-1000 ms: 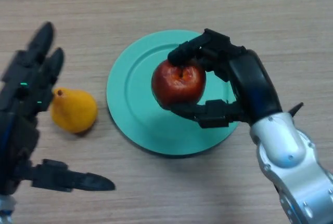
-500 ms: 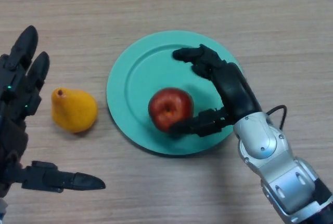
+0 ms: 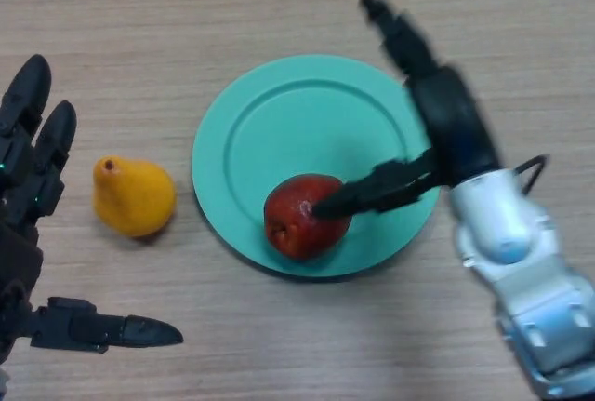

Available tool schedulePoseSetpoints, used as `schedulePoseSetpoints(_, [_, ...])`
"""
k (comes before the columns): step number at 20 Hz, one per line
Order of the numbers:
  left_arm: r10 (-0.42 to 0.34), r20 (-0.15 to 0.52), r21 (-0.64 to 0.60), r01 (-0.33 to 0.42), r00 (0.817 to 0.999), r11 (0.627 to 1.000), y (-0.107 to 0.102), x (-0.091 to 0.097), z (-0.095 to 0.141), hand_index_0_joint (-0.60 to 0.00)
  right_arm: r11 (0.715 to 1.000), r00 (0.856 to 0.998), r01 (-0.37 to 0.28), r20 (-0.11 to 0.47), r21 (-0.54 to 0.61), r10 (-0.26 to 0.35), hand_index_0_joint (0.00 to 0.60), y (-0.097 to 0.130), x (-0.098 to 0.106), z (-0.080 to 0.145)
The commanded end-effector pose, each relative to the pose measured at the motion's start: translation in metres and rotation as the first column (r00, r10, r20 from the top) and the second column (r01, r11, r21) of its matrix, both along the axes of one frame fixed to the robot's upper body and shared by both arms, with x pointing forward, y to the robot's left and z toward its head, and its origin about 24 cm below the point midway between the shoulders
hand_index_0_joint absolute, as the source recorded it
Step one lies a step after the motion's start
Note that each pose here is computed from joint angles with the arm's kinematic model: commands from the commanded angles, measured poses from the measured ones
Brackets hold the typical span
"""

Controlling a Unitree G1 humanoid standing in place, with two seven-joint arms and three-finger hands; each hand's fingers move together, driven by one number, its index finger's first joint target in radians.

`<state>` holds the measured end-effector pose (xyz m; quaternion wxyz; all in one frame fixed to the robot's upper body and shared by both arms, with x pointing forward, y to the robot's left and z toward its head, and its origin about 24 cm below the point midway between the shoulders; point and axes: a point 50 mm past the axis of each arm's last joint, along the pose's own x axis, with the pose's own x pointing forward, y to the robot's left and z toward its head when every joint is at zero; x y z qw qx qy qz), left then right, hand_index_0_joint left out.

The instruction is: Pick up the red apple and place it on the plate

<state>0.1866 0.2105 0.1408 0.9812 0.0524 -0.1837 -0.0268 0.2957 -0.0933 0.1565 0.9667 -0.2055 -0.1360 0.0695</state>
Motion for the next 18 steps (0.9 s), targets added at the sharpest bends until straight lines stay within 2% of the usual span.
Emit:
schedulePoseSetpoints(1, [0.013, 0.222, 0.048, -0.024, 0.975, 0.999, 0.0, -0.013, 0.033, 0.0, 0.996, 0.982, -0.078, 0.173, 0.032, 0.071, 0.0, -0.014, -0.021, 0.039])
schedulePoseSetpoints(5, [0.022, 0.245, 0.024, -0.029, 0.969, 0.999, 0.0, -0.012, 0.041, 0.0, 0.987, 0.964, -0.142, 0.239, 0.075, 0.121, 0.0, -0.033, -0.063, 0.052])
schedulePoseSetpoints(7, [-0.04, 0.249, 0.058, 0.026, 0.968, 0.998, -0.007, -0.014, 0.044, 0.0, 0.982, 0.962, -0.103, 0.266, 0.159, 0.058, 0.0, -0.041, -0.074, 0.049])
schedulePoseSetpoints(9, [-0.068, 0.262, 0.066, 0.053, 0.963, 0.996, -0.012, -0.017, 0.048, 0.0, 0.978, 0.959, -0.082, 0.281, 0.189, 0.026, 0.0, -0.041, -0.084, 0.044])
schedulePoseSetpoints(12, [-0.082, 0.253, 0.055, 0.07, 0.964, 0.996, -0.015, -0.014, 0.05, 0.0, 0.978, 0.952, -0.087, 0.306, 0.191, 0.025, 0.0, -0.045, -0.101, 0.043])
schedulePoseSetpoints(14, [-0.101, 0.24, 0.065, 0.088, 0.966, 0.994, -0.018, -0.011, 0.049, 0.0, 0.966, 0.96, -0.075, 0.28, 0.247, 0.003, 0.0, -0.049, -0.111, 0.042])
schedulePoseSetpoints(18, [-0.129, 0.218, 0.08, 0.114, 0.967, 0.99, -0.028, -0.007, 0.048, 0.0, 0.966, 0.957, -0.071, 0.29, 0.249, -0.004, 0.0, -0.055, -0.123, 0.043])
